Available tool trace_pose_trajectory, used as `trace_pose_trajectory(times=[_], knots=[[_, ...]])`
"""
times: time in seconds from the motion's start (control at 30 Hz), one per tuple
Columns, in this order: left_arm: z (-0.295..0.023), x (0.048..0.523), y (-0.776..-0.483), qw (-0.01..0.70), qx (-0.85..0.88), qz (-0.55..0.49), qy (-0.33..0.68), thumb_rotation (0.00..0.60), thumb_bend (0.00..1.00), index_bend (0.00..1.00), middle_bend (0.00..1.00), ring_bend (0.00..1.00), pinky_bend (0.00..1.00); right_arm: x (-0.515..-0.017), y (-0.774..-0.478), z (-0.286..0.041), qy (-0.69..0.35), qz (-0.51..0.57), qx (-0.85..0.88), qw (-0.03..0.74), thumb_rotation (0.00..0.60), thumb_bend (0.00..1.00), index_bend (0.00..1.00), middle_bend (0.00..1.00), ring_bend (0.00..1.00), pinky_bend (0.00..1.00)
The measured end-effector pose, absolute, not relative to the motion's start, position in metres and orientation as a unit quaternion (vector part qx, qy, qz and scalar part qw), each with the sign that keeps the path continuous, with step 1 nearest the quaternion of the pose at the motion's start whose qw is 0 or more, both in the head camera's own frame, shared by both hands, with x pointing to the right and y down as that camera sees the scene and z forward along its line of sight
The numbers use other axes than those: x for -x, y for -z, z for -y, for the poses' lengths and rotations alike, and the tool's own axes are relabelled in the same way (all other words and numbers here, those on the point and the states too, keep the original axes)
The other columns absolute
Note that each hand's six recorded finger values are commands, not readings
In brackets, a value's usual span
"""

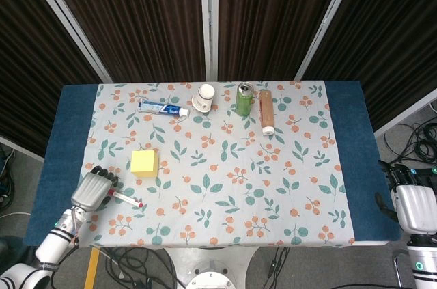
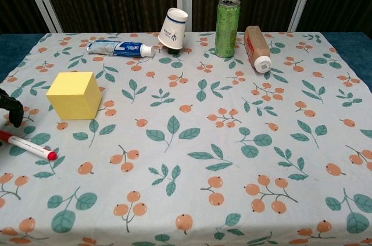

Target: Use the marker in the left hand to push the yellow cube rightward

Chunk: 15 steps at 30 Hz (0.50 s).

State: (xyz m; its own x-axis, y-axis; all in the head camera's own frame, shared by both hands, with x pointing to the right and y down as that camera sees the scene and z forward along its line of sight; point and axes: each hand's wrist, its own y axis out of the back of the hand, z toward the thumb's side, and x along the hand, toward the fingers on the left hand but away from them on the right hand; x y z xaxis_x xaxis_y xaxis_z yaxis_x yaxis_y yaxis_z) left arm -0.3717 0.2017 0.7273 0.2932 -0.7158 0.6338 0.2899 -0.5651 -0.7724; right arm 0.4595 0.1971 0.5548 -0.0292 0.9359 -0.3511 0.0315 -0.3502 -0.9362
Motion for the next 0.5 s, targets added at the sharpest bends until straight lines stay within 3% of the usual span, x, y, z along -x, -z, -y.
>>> trace_pose_trajectory(times=[0.5], knots=[[-0.205, 0.355, -0.733, 0.475, 0.649, -0.103, 0.586, 0.600, 0.33, 0.56, 0.58, 0.40, 0.29, -0.463, -0.556, -0.198, -0.583, 0.421, 0.580, 0.384, 0.600, 0.27, 0.16, 0.30, 0.18, 0.32]])
